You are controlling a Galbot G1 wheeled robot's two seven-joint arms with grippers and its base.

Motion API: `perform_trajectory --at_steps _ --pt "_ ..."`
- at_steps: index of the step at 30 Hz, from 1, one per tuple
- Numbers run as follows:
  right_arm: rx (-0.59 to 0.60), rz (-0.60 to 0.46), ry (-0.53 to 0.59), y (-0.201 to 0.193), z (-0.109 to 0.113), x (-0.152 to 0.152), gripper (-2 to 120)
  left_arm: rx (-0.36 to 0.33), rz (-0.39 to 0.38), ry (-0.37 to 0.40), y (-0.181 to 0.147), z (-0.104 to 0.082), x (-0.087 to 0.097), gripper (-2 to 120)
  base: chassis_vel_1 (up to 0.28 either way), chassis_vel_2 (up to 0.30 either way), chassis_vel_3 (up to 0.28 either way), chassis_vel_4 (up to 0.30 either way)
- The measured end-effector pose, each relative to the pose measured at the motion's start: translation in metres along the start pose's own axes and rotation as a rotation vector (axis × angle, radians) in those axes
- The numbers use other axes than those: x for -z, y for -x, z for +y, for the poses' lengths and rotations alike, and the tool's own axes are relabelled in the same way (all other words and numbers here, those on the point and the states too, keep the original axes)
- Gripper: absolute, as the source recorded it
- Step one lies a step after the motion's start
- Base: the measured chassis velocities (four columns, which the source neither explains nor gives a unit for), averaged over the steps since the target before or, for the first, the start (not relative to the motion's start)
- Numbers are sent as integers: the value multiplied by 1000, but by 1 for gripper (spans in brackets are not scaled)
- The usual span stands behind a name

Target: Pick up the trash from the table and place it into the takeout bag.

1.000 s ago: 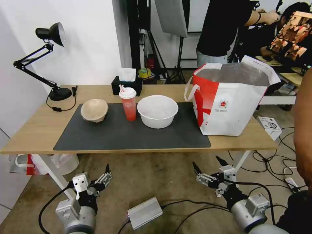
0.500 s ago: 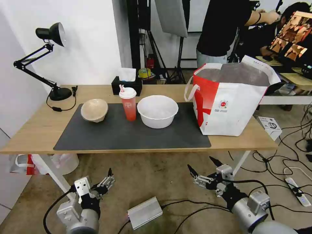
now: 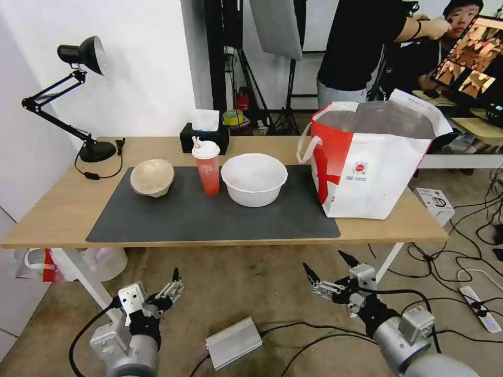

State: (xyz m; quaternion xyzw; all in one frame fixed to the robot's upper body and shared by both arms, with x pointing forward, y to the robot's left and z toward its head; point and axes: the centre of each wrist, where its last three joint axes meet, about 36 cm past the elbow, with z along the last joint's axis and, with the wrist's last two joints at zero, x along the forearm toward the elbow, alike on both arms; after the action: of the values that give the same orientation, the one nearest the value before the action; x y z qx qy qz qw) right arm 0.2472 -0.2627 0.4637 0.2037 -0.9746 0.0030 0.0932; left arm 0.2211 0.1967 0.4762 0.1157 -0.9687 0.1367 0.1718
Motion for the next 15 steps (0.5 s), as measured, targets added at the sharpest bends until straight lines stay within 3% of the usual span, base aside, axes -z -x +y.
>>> perform_trajectory --at_steps 7,15 --pt "63 -102 15 4 -6 8 100 -12 -41 -2 2 1 1 100 0 0 0 0" --pt "94 -151 17 5 -8 21 100 -27 -75 1 3 2 3 100 0 0 0 0"
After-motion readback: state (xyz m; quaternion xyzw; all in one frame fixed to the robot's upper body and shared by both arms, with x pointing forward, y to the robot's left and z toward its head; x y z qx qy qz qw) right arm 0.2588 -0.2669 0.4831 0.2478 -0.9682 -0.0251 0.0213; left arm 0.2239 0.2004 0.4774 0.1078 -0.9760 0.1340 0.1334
